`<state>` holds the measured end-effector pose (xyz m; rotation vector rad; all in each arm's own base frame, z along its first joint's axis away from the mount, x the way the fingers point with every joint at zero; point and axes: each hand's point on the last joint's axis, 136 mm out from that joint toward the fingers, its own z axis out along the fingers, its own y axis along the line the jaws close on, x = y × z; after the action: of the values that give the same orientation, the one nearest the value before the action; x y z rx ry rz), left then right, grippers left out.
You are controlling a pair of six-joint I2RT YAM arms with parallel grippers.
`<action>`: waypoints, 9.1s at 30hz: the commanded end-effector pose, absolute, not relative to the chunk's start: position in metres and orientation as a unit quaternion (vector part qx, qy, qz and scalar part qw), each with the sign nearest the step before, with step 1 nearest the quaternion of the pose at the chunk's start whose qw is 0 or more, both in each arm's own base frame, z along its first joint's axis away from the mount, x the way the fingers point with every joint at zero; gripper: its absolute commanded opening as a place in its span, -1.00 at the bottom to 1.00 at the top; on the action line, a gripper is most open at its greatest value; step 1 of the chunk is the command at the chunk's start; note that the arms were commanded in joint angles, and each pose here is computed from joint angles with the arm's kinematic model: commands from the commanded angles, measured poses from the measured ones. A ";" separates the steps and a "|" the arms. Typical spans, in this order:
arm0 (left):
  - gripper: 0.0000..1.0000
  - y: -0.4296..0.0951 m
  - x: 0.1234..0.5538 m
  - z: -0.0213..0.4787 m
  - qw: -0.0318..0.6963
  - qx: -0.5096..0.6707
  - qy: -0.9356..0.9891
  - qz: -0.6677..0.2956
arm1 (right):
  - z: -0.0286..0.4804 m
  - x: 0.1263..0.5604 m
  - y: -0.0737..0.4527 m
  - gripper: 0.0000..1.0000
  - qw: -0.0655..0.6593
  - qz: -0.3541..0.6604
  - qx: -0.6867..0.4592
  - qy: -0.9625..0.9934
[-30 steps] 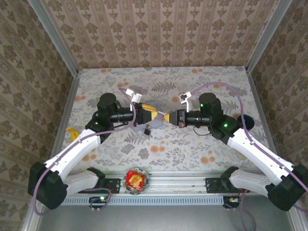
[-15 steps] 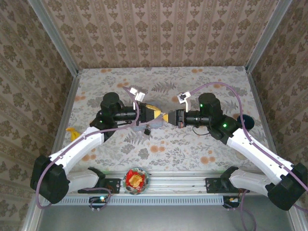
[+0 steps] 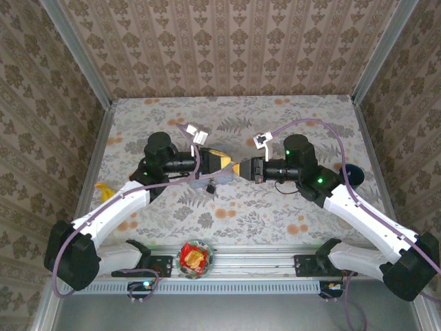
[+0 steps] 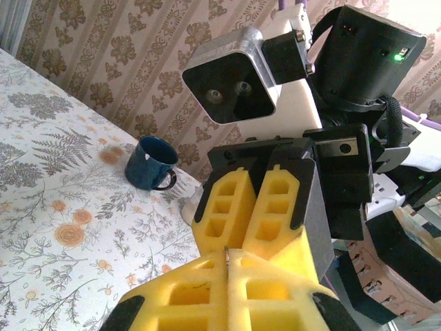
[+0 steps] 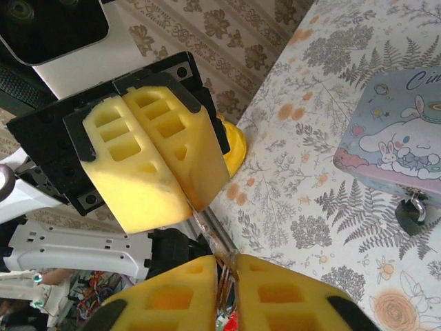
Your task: Unlock a padlock with a key
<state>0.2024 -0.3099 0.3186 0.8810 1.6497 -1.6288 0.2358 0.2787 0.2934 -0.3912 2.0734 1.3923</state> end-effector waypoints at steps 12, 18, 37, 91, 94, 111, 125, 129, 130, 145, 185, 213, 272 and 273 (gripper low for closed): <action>-1.00 -0.309 0.194 0.337 0.326 0.347 0.599 -0.643 | 0.318 0.229 0.276 -0.66 0.360 0.551 -0.172 0.733; -1.00 -0.310 0.193 0.337 0.324 0.348 0.595 -0.648 | 0.324 0.231 0.275 -0.57 0.374 0.555 -0.169 0.723; -1.00 -0.306 0.199 0.335 0.322 0.332 0.597 -0.656 | 0.336 0.234 0.277 -0.74 0.395 0.572 -0.168 0.699; 0.56 -0.240 0.240 0.075 0.340 0.131 0.923 -0.123 | 0.158 0.271 0.196 -1.00 0.338 0.342 0.100 0.871; 0.54 -0.239 0.244 0.064 0.325 0.129 0.931 -0.109 | 0.157 0.272 0.193 -1.00 0.343 0.340 0.105 0.869; 0.24 -0.238 0.291 0.047 0.331 0.124 0.934 -0.058 | 0.153 0.276 0.177 -1.00 0.370 0.311 0.127 0.866; 0.18 -0.241 0.301 0.034 0.325 0.093 0.939 -0.062 | 0.142 0.284 0.188 -1.00 0.352 0.300 0.103 0.881; 0.09 -0.241 0.305 0.033 0.328 0.086 0.939 -0.064 | 0.141 0.286 0.190 -1.00 0.351 0.298 0.097 0.883; 0.07 -0.241 0.305 0.033 0.328 0.085 0.938 -0.065 | 0.141 0.286 0.190 -1.00 0.350 0.298 0.096 0.883; -0.22 -0.246 0.313 0.023 0.322 0.068 0.942 -0.074 | 0.133 0.290 0.199 -1.00 0.340 0.306 0.080 0.886; -0.83 -0.326 0.303 0.046 0.126 -0.197 0.865 -0.444 | 0.079 0.306 0.245 -1.00 0.380 0.353 0.018 0.855; -0.80 -0.307 0.294 0.025 0.099 -0.218 0.902 -0.360 | 0.045 0.321 0.256 -1.00 0.387 0.388 0.074 0.833; -0.76 -0.314 0.289 0.005 0.066 -0.246 0.898 -0.358 | 0.055 0.326 0.274 -1.00 0.431 0.419 0.070 0.797; -0.76 -0.313 0.289 0.005 0.066 -0.246 0.898 -0.358 | 0.053 0.326 0.274 -1.00 0.430 0.417 0.073 0.798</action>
<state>0.3269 -0.3233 0.0541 -0.5487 2.4854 -1.1338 0.3214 0.2758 0.0596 0.1577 1.9912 1.0762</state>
